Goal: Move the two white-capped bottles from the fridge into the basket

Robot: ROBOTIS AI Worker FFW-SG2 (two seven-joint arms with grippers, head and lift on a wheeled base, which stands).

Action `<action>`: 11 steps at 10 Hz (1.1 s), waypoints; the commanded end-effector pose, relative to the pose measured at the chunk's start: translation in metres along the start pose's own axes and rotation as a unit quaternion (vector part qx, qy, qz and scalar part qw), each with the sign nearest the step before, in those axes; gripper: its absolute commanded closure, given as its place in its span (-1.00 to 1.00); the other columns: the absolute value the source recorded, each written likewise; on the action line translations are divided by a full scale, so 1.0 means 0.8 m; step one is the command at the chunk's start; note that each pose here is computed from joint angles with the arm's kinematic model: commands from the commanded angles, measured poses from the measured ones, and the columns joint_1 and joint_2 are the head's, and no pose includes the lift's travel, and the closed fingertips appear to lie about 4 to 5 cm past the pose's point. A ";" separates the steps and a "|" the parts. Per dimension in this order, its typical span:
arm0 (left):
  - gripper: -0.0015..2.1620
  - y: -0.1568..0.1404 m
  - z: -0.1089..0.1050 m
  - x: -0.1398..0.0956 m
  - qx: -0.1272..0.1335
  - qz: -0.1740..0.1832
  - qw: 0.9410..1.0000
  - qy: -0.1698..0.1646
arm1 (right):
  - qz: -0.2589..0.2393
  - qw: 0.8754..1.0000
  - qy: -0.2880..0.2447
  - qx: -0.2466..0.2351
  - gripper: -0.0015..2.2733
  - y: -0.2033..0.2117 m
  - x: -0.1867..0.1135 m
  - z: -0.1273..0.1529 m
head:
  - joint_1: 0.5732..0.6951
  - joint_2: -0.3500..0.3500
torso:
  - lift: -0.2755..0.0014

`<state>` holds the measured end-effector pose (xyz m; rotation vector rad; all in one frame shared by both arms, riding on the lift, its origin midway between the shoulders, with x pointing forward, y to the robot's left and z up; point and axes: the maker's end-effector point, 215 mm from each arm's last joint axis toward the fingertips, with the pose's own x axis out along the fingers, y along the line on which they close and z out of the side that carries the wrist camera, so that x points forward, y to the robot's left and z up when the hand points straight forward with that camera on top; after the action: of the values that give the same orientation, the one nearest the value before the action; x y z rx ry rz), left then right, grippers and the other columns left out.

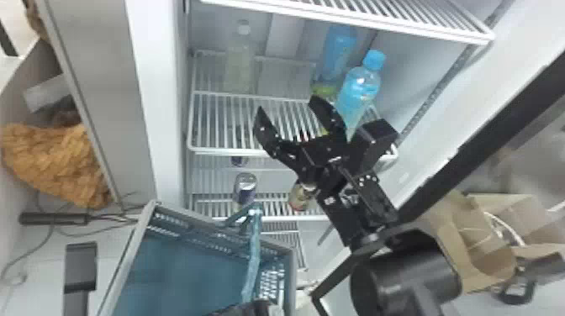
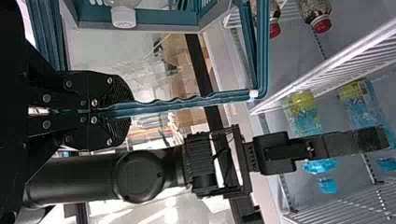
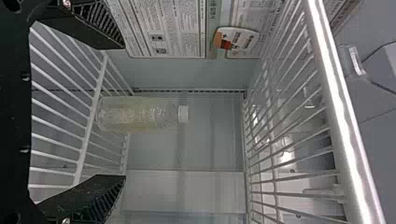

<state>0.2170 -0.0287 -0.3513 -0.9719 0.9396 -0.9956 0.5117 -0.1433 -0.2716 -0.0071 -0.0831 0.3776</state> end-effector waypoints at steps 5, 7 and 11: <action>0.11 0.000 -0.001 0.002 0.002 -0.001 1.000 0.007 | 0.021 1.000 0.008 0.003 -0.96 -0.008 0.065 -0.024 | 1.00 -0.71 | 0.99; 0.11 0.000 -0.002 0.002 0.000 -0.001 1.000 0.006 | 0.029 0.999 0.006 0.013 -0.96 -0.001 0.078 -0.027 | 1.00 -0.66 | 0.99; 0.11 -0.005 -0.002 0.006 0.006 -0.005 1.000 0.011 | 0.039 0.999 -0.005 0.002 -0.96 0.009 0.131 -0.014 | 1.00 -0.56 | 0.99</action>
<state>0.2159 -0.0343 -0.3494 -0.9606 0.9473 -1.0191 0.6019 -0.1011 -0.2761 0.0005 -0.0901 0.4511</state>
